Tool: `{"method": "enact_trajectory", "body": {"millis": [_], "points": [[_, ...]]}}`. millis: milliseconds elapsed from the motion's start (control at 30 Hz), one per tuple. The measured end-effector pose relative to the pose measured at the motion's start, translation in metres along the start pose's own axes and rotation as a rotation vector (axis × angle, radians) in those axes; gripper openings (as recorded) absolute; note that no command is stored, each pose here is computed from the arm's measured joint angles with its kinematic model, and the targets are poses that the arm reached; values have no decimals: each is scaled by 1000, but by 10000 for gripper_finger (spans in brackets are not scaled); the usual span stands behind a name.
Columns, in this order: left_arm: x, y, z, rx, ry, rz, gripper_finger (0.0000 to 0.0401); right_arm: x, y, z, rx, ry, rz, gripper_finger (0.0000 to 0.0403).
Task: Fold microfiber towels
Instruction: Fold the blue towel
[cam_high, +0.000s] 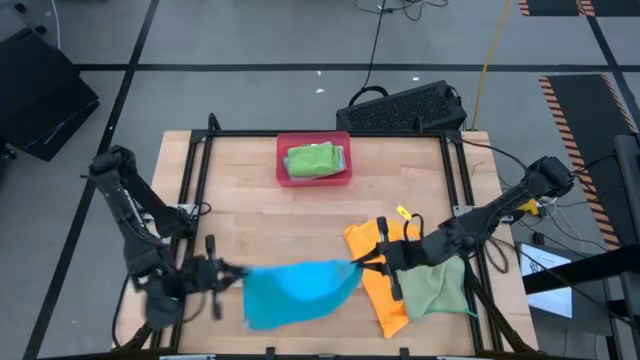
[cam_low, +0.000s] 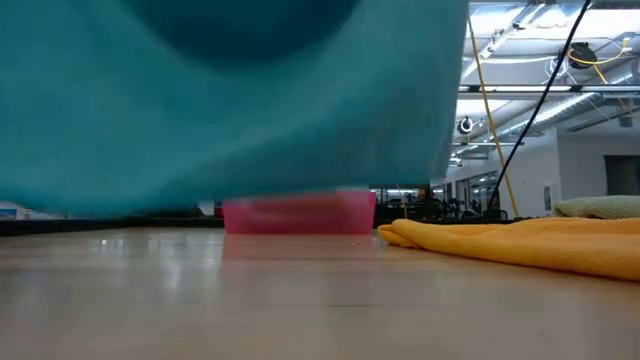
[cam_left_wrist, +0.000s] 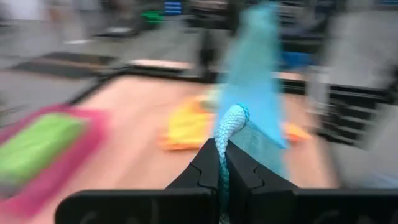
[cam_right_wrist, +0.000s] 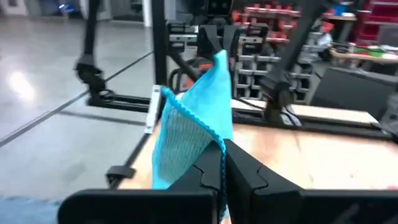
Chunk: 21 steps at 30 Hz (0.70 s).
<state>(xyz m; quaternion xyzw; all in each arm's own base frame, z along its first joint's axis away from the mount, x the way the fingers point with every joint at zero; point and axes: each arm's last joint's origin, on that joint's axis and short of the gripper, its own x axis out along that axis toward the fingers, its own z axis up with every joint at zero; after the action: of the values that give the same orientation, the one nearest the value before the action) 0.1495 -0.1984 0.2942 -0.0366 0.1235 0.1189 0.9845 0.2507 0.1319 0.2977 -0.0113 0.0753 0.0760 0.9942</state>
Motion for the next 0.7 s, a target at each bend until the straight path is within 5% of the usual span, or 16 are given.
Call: {"method": "enact_trajectory", "body": {"millis": [300, 533, 700], "points": [[62, 51, -24, 70, 186, 402, 5, 3, -67, -72, 105, -31, -256, 0], [91, 82, -40, 44, 413, 471, 8, -8, -100, -109, 109, 3, -379, 0], [103, 83, -50, 16, 415, 400, 15, -12, -114, -127, 94, 59, -395, 0]]}}
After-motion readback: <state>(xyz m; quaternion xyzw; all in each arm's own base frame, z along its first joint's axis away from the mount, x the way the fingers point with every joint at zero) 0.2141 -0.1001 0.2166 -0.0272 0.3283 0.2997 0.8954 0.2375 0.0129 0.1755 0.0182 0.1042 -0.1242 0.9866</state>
